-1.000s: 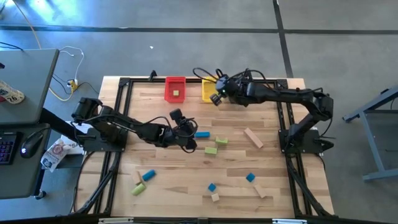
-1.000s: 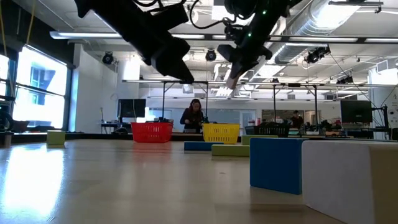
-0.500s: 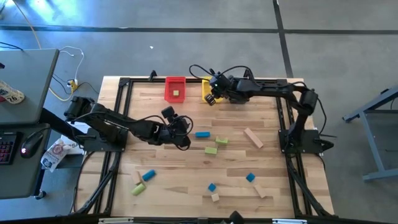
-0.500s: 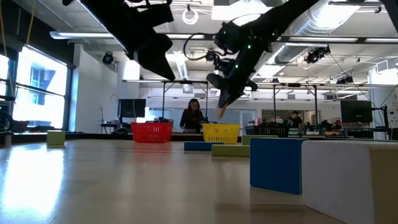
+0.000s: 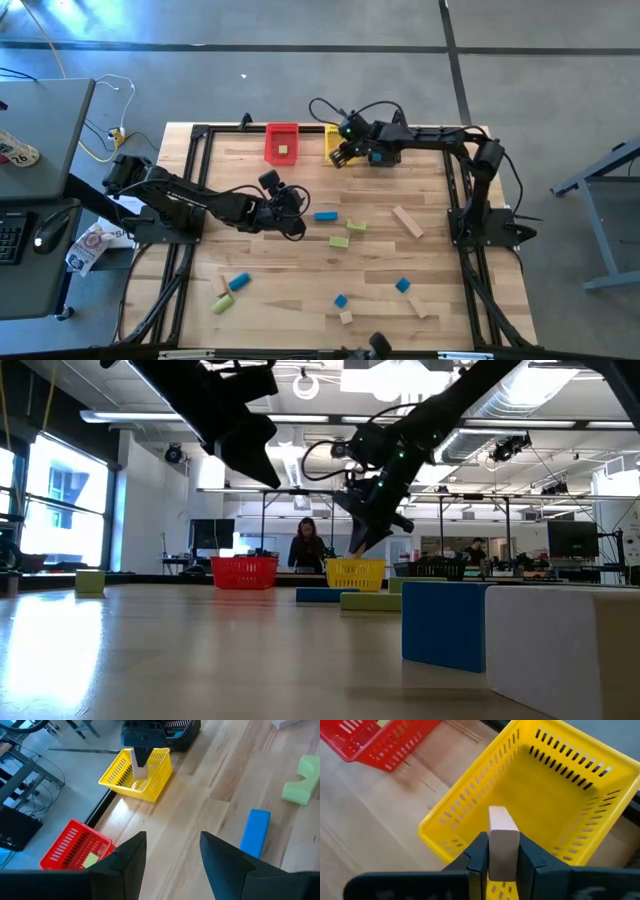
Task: Sort & place blocks by color
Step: Put the beige block into the yellow bin, then put the blue block into the black bin
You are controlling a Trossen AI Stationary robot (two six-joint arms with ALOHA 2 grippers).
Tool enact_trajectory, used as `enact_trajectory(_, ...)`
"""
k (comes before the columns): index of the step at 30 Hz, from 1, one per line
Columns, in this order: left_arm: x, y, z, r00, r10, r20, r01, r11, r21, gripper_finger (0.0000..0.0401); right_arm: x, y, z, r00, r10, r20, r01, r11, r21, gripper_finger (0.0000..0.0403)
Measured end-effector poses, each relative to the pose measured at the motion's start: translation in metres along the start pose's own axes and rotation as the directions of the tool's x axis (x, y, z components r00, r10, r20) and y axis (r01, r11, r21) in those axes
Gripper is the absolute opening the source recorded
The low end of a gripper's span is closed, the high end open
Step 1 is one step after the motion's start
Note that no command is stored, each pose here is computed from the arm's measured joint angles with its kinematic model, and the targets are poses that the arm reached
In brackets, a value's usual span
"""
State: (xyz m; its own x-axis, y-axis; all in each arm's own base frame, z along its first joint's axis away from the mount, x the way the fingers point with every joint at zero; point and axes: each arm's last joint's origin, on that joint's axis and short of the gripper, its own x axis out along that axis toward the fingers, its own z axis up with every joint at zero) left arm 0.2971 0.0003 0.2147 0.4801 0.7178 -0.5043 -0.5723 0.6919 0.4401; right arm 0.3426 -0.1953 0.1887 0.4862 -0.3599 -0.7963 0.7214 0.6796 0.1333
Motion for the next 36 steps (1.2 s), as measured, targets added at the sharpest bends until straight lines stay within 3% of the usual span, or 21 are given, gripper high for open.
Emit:
enact_trajectory(14, 0.0, 0.0, -0.001, 1.0, 0.001, -0.008, -0.001, 1.0, 0.009, 0.0168, -0.013, 0.001, 0.021, 0.994, -0.088, 0.058, 0.091, 0.994, -0.052, 0.0152)
enact_trajectory(21, 0.0, 0.0, -0.001, 1.0, 0.002, -0.011, -0.002, 1.0, 0.012, 0.0168, -0.037, 0.015, 0.027, 0.989, -0.087, -0.119, 0.073, 0.99, -0.117, 0.016)
enact_trajectory(29, 0.0, 0.0, -0.001, 1.0, 0.001, -0.011, -0.001, 1.0, 0.012, 0.0168, -0.06, 0.057, -0.004, 0.935, -0.136, -0.326, 0.038, 0.957, -0.288, 0.0161)
enact_trajectory(36, 0.0, 0.0, -0.001, 1.0, 0.001, -0.011, -0.001, 1.0, 0.012, 0.0168, -0.079, 0.094, -0.039, 0.89, -0.23, -0.395, 0.036, 0.897, -0.44, 0.0161)
